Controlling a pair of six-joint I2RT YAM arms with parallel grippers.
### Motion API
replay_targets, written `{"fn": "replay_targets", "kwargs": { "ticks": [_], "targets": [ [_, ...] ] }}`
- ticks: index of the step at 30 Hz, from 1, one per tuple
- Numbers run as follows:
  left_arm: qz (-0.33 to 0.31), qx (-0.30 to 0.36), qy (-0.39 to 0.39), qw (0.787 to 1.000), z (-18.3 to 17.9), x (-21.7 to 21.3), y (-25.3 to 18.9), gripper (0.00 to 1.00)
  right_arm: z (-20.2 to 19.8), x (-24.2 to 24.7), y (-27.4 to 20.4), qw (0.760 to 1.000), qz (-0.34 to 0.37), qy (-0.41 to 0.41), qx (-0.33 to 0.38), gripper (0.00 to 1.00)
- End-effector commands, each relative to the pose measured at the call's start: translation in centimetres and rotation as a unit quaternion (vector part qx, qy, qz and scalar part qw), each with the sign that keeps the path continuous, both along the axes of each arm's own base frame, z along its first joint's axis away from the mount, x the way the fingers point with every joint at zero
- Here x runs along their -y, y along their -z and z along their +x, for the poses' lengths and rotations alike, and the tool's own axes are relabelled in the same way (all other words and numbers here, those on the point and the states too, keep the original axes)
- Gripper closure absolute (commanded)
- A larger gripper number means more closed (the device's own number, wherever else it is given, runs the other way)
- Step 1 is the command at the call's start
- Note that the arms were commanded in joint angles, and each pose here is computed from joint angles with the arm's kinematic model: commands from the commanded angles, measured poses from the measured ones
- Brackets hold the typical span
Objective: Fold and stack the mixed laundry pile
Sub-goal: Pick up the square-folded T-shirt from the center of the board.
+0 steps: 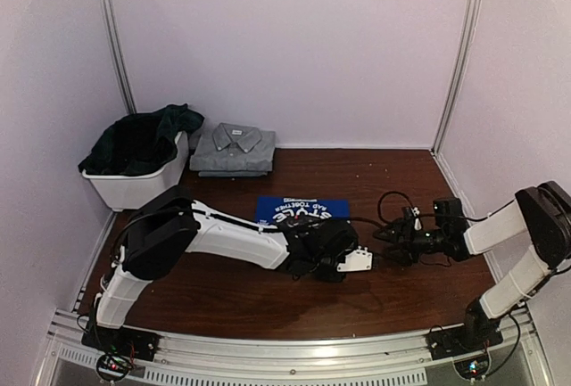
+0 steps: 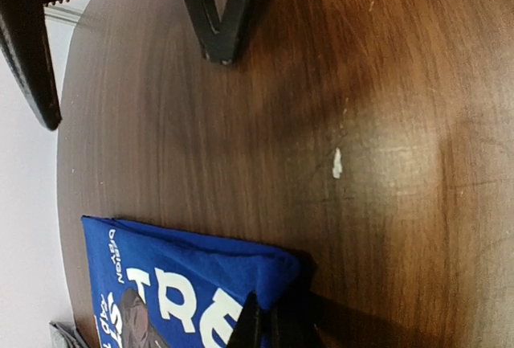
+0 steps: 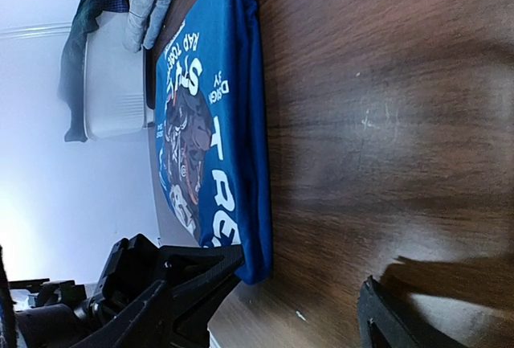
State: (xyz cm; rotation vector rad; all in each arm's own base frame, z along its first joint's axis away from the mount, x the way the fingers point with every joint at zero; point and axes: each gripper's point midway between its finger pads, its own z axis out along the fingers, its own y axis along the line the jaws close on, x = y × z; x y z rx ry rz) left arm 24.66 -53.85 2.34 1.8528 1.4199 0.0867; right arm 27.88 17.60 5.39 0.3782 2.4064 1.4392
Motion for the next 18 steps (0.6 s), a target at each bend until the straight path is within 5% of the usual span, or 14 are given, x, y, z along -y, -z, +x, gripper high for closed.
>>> {"fn": "replay_targets", "kwargs": {
  "ticks": [1,18],
  "targets": [
    [-0.076,-0.024,0.000,0.997,0.2,0.8,-4.2,1.00,0.2,-1.5,-0.7,0.999,0.031,-0.007,0.011,0.20],
    [-0.139,-0.030,0.005,0.990,0.1,0.3,-7.9,1.00,0.9,-5.8,-0.5,0.996,0.084,-0.027,-0.016,0.19]
  ]
}}
